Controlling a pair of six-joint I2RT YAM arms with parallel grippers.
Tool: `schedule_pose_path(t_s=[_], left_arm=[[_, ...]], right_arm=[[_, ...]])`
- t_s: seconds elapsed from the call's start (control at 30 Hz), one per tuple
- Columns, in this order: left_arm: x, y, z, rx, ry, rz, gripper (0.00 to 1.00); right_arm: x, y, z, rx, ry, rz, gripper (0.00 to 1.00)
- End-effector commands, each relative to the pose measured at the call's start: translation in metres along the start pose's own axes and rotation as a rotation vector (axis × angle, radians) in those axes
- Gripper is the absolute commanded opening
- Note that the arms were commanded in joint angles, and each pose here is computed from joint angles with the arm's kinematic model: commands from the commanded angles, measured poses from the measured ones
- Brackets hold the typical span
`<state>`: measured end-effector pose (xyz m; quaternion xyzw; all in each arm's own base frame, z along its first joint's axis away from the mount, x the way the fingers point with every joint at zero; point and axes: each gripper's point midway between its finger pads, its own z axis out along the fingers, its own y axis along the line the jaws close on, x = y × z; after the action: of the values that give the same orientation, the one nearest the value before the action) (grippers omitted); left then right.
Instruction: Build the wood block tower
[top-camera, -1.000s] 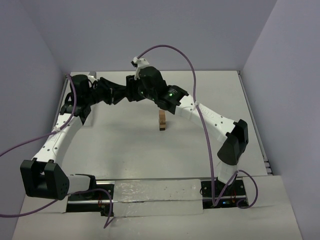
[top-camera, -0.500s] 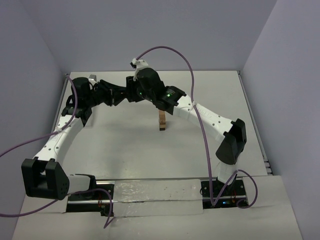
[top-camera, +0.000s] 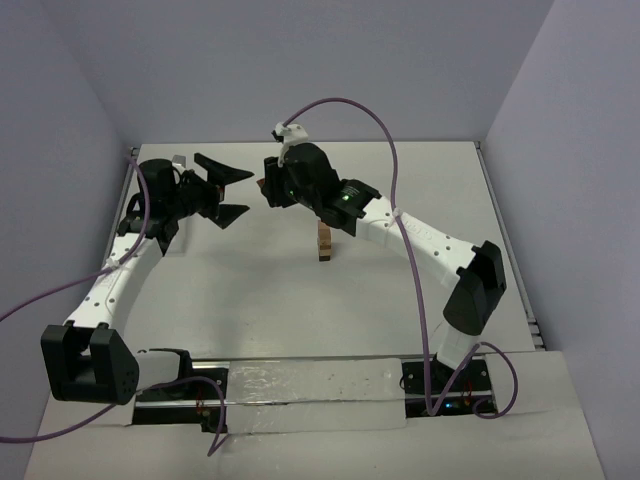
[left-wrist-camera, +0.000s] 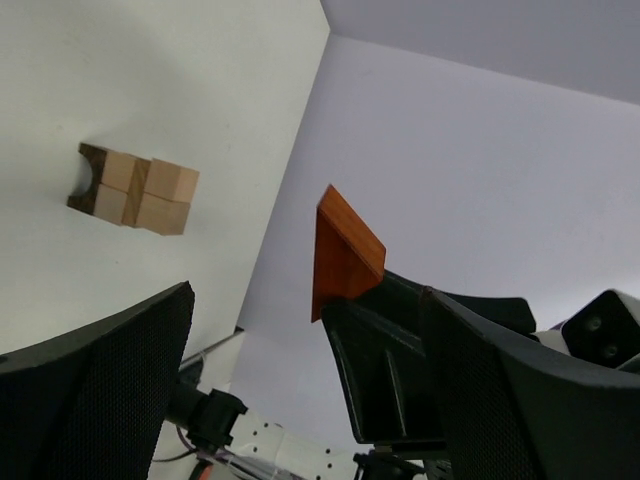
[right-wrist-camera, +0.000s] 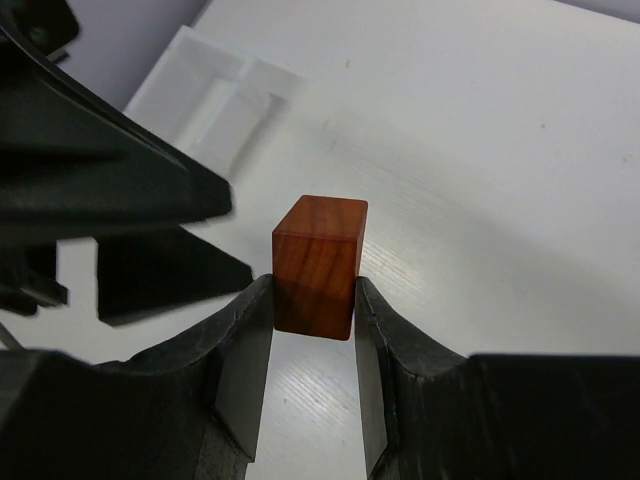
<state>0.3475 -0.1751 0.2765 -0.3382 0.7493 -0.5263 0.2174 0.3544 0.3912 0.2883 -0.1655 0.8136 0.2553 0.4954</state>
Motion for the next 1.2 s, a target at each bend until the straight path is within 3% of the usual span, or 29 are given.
schedule_pose_path(t_s=[0.0,0.1,0.23,0.33,0.43,0.7,0.97,1.17], left_arm=[[-0.023,-0.016,-0.026,0.01,-0.123,0.142,0.99],[-0.043,-0.017,-0.039,-0.023,-0.218,0.259,0.99],[-0.063,-0.03,-0.061,-0.048,-0.361,0.442,0.99],[-0.072,-0.036,-0.07,-0.066,-0.424,0.551,0.99],[-0.083,-0.039,-0.075,-0.107,-0.469,0.64,0.99],[-0.078,-0.045,-0.073,-0.09,-0.426,0.678,0.99],[-0.086,-0.024,-0.074,-0.197,-0.431,0.704,0.99],[-0.085,-0.015,-0.069,-0.191,-0.421,0.683,0.99]], right_arm=[[-0.053,-0.032,-0.041,0.058,-0.163,0.011,0.0],[-0.052,-0.07,-0.057,0.13,-0.174,0.022,0.0],[-0.041,-0.159,-0.087,0.311,-0.189,0.071,0.0],[-0.012,-0.199,-0.106,0.404,-0.169,0.087,0.0],[0.051,-0.234,-0.115,0.479,-0.081,0.091,0.0],[0.112,-0.257,-0.093,0.501,0.039,0.171,0.0],[0.177,-0.269,-0.072,0.535,0.182,0.244,0.0],[0.204,-0.272,-0.063,0.551,0.26,0.281,0.0]])
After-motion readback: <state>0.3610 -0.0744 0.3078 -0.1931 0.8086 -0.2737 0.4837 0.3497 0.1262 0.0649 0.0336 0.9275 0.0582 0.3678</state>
